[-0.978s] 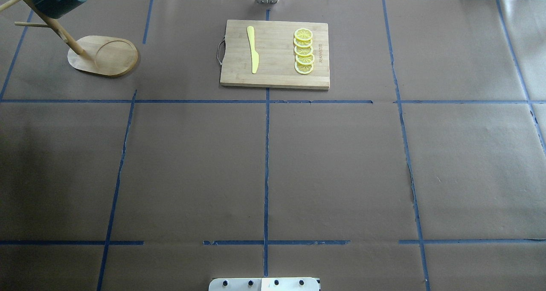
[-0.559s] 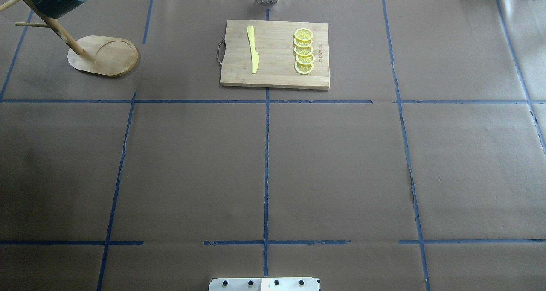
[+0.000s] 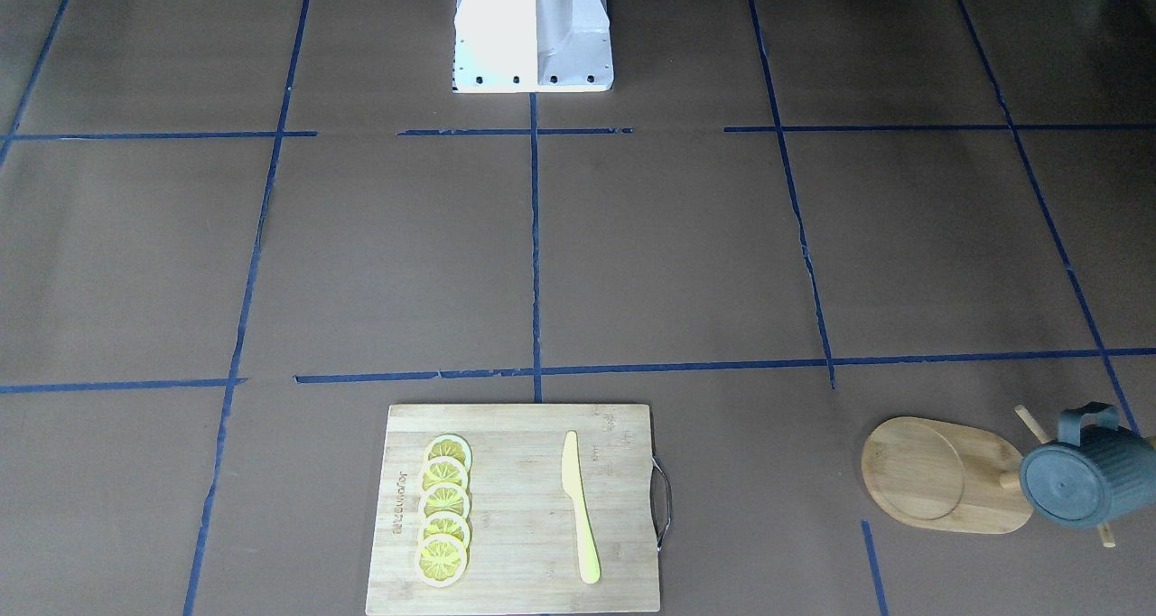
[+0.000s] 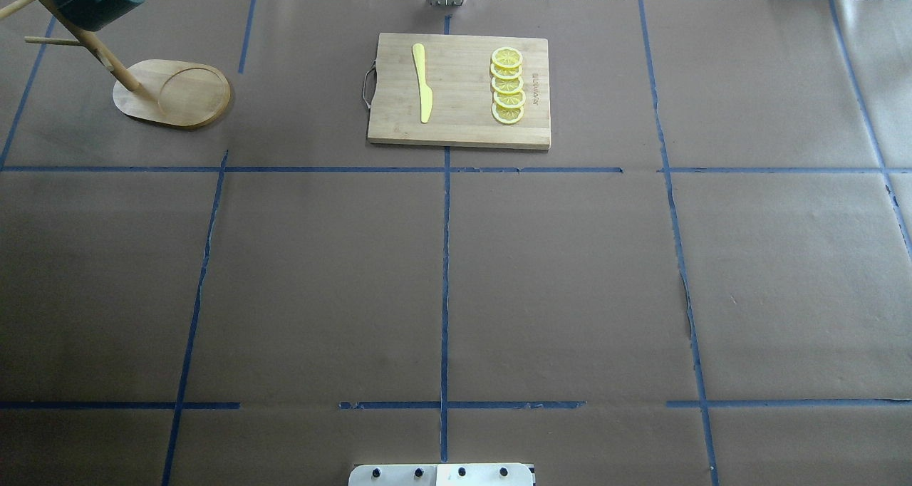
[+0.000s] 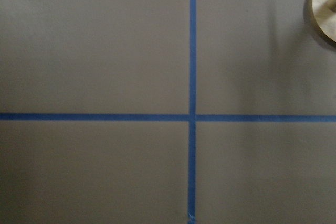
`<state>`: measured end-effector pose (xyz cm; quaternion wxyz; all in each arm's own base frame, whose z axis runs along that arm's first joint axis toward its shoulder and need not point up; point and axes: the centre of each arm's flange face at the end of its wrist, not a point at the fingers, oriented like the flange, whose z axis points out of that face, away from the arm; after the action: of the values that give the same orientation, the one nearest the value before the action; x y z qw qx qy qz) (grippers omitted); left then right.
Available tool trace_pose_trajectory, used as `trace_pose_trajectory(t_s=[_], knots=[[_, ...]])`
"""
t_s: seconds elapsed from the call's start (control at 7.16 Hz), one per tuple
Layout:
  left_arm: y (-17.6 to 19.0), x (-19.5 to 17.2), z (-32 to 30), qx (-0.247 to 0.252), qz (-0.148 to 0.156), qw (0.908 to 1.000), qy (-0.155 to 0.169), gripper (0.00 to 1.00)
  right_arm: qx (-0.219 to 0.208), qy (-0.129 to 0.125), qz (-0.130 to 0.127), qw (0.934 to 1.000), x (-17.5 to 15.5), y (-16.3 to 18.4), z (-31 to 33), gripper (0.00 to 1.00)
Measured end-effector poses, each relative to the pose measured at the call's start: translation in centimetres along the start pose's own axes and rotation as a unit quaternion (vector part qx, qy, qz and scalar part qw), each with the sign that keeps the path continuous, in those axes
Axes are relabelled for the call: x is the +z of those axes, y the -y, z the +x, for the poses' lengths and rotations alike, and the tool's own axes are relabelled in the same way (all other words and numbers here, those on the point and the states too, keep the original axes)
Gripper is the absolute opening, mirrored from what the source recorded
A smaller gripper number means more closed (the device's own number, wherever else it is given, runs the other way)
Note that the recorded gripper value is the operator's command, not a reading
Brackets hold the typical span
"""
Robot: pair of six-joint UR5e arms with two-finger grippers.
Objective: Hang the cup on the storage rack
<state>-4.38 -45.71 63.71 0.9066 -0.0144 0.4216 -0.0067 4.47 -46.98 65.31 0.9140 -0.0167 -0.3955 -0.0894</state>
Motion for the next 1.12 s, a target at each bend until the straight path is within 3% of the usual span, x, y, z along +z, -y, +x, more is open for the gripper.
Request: trace_pose_trajectory(t_s=[0.28,1.12], knots=[[-1.4,-2.1,-0.6,-0.001,-0.028,0.9994,0.017,1.0,-0.004,0.001,0.004,1.0,-0.3,0.2,-0.3,1.0],[-3.0,-3.4,-0.2,0.014,-0.02,0.999,0.037,1.0,-0.006,0.004,0.002,1.0,0.1,-0.3,-0.1,1.0]])
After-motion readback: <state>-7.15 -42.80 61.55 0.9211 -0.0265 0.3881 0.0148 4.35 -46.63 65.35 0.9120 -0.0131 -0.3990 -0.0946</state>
